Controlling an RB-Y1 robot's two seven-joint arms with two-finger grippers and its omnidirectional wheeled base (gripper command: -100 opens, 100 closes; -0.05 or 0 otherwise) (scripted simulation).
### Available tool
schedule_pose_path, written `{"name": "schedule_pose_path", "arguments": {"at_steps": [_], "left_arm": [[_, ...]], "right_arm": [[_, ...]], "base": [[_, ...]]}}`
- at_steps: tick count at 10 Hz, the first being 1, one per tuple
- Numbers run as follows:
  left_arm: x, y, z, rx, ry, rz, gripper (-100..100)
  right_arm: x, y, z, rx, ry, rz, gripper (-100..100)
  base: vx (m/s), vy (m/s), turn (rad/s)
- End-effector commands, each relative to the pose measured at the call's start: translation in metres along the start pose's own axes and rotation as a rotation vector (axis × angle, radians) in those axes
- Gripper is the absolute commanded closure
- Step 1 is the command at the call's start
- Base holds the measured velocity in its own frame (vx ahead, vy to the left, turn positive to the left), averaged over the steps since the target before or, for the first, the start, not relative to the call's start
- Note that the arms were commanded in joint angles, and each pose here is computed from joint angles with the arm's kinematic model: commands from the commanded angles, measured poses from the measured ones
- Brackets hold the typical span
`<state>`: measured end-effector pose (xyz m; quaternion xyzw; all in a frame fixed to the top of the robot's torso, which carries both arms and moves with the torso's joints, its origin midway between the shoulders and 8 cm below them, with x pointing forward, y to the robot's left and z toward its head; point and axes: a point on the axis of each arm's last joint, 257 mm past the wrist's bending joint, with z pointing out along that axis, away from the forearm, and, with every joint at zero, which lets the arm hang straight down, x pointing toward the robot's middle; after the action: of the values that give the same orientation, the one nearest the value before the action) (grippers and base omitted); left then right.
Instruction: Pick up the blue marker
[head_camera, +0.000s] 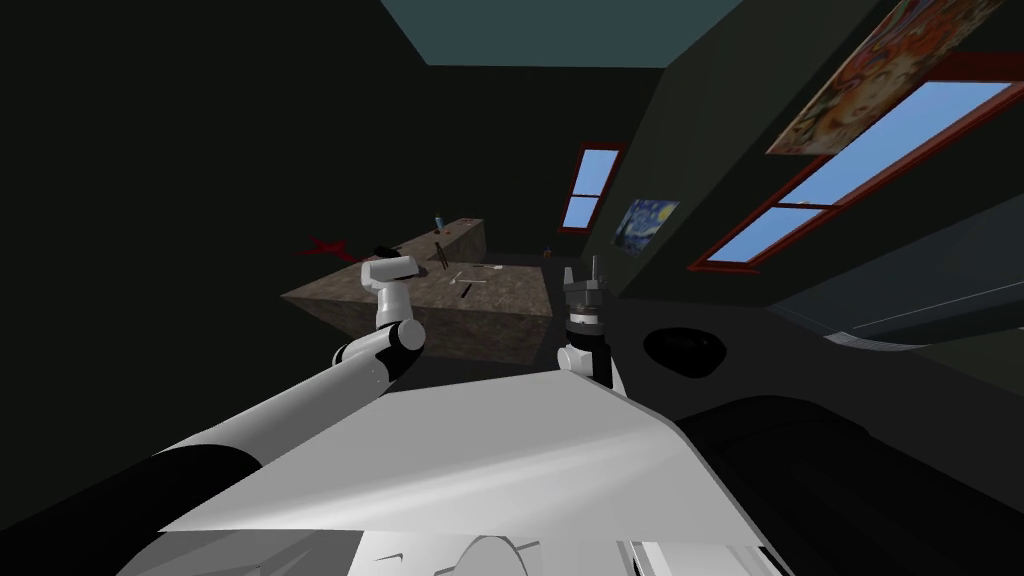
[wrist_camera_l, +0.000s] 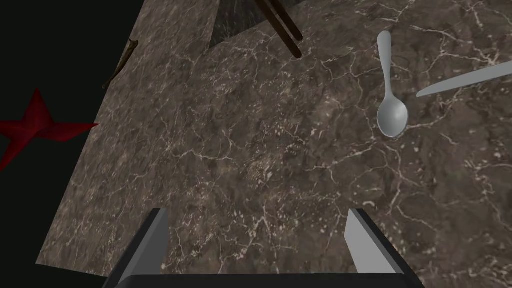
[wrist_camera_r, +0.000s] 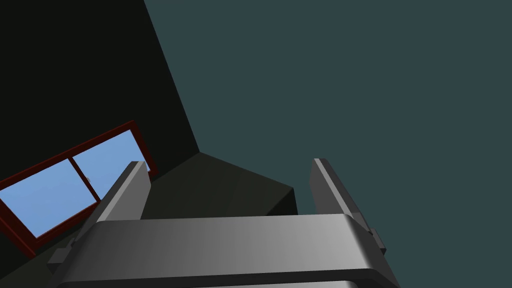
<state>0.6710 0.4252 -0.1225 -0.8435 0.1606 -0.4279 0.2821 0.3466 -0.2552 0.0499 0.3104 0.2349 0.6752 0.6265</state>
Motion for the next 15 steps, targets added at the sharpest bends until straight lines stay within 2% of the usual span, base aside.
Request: {"name": "schedule_pose_path", "arguments": {"at_steps": [1,2,4,5,6,7,8,9,10,11,12,13,14,15], "left_arm": [[-0.006,0.01,0.006,-0.025,-0.021,-0.001,-100],[-0.011,0.015,0.006,-0.054,-0.062,-0.038,-100],[-0.021,0.031,0.012,-0.086,-0.087,-0.029,-100],[-0.034,0.047,0.013,-0.132,-0.146,-0.057,-100],[-0.038,0.052,0.015,-0.143,-0.155,-0.054,-100],[-0.046,0.061,0.013,-0.172,-0.203,-0.082,-100],[-0.051,0.068,0.015,-0.185,-0.214,-0.078,-100],[-0.062,0.079,0.013,-0.218,-0.269,-0.1,-100],[-0.071,0.092,0.015,-0.243,-0.291,-0.091,-100],[-0.085,0.105,0.012,-0.277,-0.351,-0.109,-100],[-0.088,0.109,0.012,-0.285,-0.358,-0.106,-100],[-0.1,0.119,0.008,-0.31,-0.412,-0.122,-100],[-0.104,0.124,0.008,-0.321,-0.422,-0.118,-100],[-0.114,0.13,0.003,-0.339,-0.472,-0.134,-100]], "right_arm": [[0.0,0.0,0.0,0.0,0.0,0.0,0],[0.0,0.0,0.0,0.0,0.0,0.0,0],[0.0,0.0,0.0,0.0,0.0,0.0,0],[0.0,0.0,0.0,0.0,0.0,0.0,0],[0.0,0.0,0.0,0.0,0.0,0.0,0],[0.0,0.0,0.0,0.0,0.0,0.0,0],[0.0,0.0,0.0,0.0,0.0,0.0,0],[0.0,0.0,0.0,0.0,0.0,0.0,0],[0.0,0.0,0.0,0.0,0.0,0.0,0],[0.0,0.0,0.0,0.0,0.0,0.0,0],[0.0,0.0,0.0,0.0,0.0,0.0,0],[0.0,0.0,0.0,0.0,0.0,0.0,0],[0.0,0.0,0.0,0.0,0.0,0.0,0],[0.0,0.0,0.0,0.0,0.0,0.0,0]], "base": [[0.027,-0.02,0.004],[0.041,-0.043,-0.079],[0.048,-0.024,-0.015],[0.059,-0.029,-0.086],[0.061,-0.033,-0.04],[0.074,-0.051,-0.075],[0.067,-0.041,-0.037],[0.072,-0.041,-0.089],[0.07,-0.032,-0.036],[0.086,-0.037,-0.07],[0.069,-0.024,-0.037],[0.073,-0.026,-0.071],[0.064,-0.023,-0.042],[0.077,-0.026,-0.078]]}}
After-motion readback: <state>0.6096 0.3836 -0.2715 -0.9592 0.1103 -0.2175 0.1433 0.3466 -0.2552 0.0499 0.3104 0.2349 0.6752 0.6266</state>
